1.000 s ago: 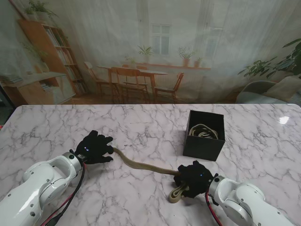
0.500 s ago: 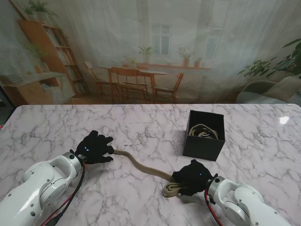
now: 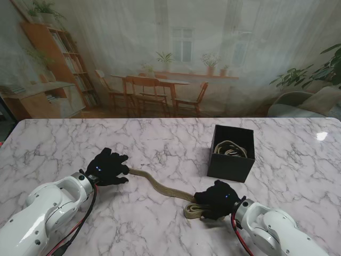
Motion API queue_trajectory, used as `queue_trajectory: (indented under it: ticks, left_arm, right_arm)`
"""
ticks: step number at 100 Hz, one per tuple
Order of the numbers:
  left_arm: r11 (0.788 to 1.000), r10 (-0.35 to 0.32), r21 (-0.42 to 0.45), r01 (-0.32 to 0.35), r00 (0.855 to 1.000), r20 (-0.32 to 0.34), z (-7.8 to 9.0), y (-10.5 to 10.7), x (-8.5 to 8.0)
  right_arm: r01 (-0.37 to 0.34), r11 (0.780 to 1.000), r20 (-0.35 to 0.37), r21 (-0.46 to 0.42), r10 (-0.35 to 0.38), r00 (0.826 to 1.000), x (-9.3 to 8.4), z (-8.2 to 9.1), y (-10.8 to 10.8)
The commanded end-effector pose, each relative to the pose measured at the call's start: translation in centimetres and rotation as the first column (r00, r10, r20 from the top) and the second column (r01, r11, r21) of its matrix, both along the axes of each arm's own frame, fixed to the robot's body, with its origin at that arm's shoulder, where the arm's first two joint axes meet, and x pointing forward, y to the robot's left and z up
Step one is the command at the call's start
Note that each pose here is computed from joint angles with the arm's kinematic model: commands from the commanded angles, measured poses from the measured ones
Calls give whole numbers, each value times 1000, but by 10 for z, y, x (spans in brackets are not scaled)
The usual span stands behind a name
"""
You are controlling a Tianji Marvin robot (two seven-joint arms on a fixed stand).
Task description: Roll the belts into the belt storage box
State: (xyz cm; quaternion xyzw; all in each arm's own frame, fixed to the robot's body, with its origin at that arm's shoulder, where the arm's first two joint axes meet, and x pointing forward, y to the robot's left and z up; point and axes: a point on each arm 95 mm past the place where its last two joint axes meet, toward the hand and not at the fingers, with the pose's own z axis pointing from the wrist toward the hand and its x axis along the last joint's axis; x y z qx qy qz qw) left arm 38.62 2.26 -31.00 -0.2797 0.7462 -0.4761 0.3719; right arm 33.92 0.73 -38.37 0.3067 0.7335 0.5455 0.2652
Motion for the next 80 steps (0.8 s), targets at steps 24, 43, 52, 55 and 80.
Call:
queue_trajectory:
  ticks: [24,43,52,55,80]
  left_arm:
    - [1000,4,8,-4,1000,-10,-2,0,0]
    - [1000,5,6,-5,1000,-5,-2,1,0]
    - [1000,6,6,-6,1000,-3,-2,1,0]
    - [1000,6,6,-6,1000,-3,-1,1,0]
    - [1000,6,5,-6,1000,0,-1,1,0]
  right_arm:
    - [-9,999,-11,33,10,1000,-3,-16,-2]
    - [-12,999,-2,35,12,1000,-3,-18,-2]
    - [10,999,-11,40,-10,1000,-4,-18,-1]
    - [23,999,-21,49,-22,1000,-4,-19,-1]
    - [51,996,-17,69,-50,999,-4,-19,-1]
